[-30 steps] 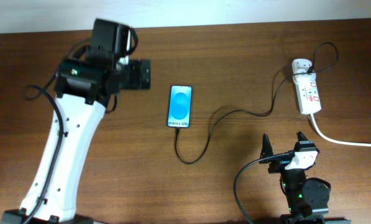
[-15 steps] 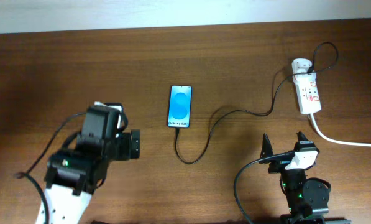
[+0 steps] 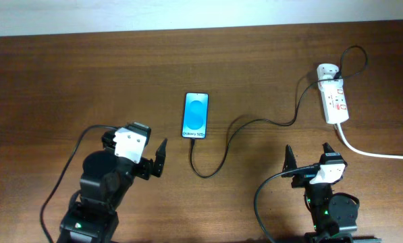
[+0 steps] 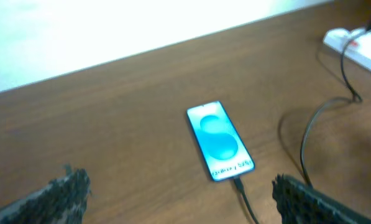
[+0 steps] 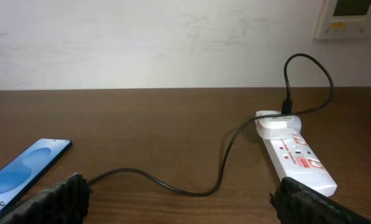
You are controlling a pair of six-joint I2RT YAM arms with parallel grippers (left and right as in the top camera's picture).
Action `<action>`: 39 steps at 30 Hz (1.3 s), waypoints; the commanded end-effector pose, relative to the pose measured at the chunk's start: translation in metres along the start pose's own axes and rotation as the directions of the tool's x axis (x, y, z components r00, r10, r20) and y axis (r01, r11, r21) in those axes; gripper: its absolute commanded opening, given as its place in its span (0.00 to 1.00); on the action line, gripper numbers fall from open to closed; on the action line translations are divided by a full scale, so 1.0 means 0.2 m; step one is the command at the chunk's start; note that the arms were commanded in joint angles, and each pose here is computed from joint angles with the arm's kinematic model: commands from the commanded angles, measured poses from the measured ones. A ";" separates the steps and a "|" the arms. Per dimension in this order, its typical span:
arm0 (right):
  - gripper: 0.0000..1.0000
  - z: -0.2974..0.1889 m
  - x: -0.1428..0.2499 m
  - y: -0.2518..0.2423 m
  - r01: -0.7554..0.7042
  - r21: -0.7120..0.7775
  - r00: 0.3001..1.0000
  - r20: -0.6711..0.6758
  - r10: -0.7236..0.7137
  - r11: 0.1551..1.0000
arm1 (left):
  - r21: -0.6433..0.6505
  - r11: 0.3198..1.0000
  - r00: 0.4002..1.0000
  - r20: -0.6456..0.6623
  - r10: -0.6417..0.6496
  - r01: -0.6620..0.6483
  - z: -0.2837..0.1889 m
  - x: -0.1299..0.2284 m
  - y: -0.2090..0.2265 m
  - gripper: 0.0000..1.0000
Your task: Plug charger to phone and switch on socket
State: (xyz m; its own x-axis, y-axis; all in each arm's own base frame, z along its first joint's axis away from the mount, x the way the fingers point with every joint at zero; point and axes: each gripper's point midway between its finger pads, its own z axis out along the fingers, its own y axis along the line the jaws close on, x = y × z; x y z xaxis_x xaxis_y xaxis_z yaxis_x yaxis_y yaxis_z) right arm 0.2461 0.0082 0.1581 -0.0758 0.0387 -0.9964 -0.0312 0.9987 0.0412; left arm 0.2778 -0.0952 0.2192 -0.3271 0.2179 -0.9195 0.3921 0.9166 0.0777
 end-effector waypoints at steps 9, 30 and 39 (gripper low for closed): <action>0.98 0.00 0.01 0.00 0.008 0.000 1.000 -0.005 -0.008 1.000 | -0.006 0.998 0.958 0.282 0.056 -0.057 -0.08 0.15 -0.05 0.99; 0.98 0.00 0.01 0.00 0.008 0.000 1.000 -0.005 -0.008 1.000 | -0.205 0.951 0.881 0.459 -0.115 0.231 -0.21 0.25 0.24 0.99; 0.98 0.00 0.01 0.00 0.008 0.000 1.000 -0.005 -0.008 1.000 | -0.299 0.909 0.921 0.344 -0.182 0.292 -0.18 0.44 0.35 0.99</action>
State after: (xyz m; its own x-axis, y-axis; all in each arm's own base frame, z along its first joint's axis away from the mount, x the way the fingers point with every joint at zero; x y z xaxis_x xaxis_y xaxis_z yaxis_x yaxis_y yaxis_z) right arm 0.2461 0.0082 0.1581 -0.0758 0.0375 -0.9964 -0.0313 0.9987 0.0400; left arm 0.2462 -0.0058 0.1585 -0.0757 -0.0738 -0.9944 0.0291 0.9967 -0.0762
